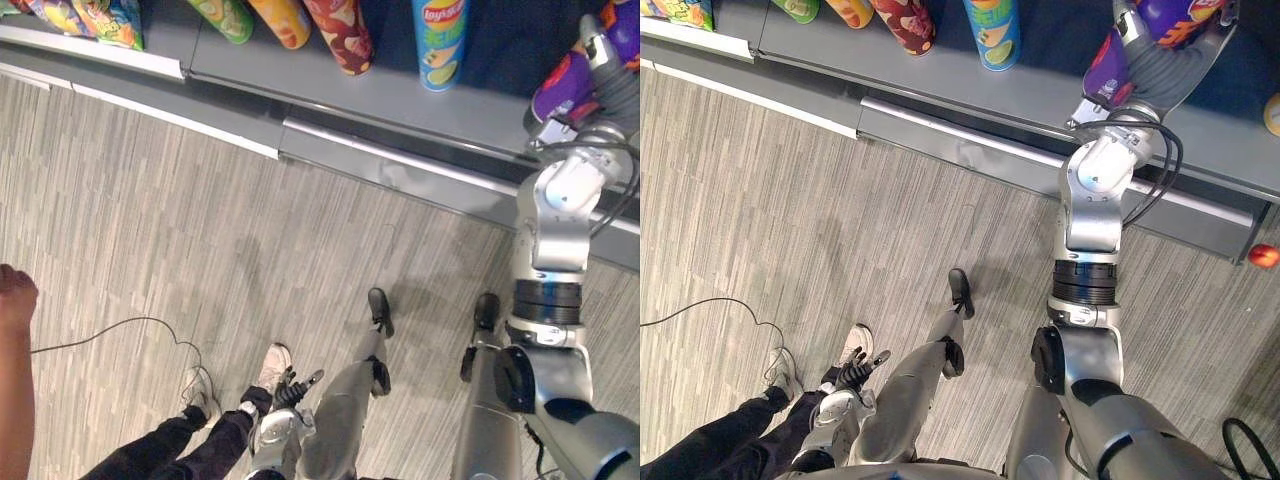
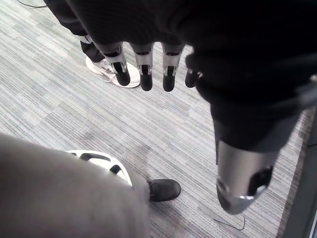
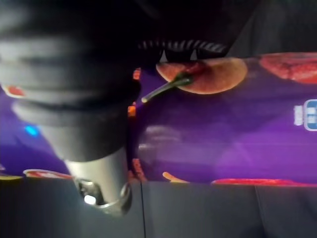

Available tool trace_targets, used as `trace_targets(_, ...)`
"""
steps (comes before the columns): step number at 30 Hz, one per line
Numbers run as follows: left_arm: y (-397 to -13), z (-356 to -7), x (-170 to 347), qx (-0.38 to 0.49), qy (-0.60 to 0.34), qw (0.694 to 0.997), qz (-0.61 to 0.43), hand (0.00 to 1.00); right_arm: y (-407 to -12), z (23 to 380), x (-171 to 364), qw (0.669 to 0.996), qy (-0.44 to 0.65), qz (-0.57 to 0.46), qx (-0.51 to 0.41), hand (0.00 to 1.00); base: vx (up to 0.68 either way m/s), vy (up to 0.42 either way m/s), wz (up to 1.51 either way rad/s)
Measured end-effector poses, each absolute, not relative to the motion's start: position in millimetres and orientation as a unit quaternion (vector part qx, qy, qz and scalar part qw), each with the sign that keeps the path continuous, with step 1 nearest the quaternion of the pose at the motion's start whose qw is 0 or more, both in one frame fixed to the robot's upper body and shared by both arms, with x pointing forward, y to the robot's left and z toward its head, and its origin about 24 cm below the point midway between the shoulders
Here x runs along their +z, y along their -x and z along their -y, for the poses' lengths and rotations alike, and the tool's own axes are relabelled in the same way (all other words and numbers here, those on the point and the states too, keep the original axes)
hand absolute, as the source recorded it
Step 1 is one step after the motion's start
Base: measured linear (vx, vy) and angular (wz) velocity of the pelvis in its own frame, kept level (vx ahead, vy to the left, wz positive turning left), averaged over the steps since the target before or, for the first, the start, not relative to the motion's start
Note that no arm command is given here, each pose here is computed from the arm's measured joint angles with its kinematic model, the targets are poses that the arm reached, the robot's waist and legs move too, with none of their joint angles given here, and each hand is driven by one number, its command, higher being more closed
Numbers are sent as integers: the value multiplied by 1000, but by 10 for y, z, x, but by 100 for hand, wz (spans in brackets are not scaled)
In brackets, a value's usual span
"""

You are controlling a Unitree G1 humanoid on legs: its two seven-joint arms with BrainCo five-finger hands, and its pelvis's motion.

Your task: Put the gum and the chips on the shelf.

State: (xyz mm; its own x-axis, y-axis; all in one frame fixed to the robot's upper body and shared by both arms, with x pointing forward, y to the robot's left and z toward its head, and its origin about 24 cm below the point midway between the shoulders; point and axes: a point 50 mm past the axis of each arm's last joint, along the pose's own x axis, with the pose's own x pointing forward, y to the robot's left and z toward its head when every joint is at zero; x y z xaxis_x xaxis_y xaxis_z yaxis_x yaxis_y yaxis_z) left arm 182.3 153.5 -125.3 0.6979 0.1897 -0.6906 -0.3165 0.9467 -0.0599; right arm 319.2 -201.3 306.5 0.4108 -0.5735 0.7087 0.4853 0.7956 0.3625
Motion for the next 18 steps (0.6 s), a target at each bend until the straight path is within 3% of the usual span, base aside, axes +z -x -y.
trace_targets(18,-1889,-1490,-1208,131,96,924,-346,0,-3416,2192,3046,856,-37,394,-332,100,14,-8,4)
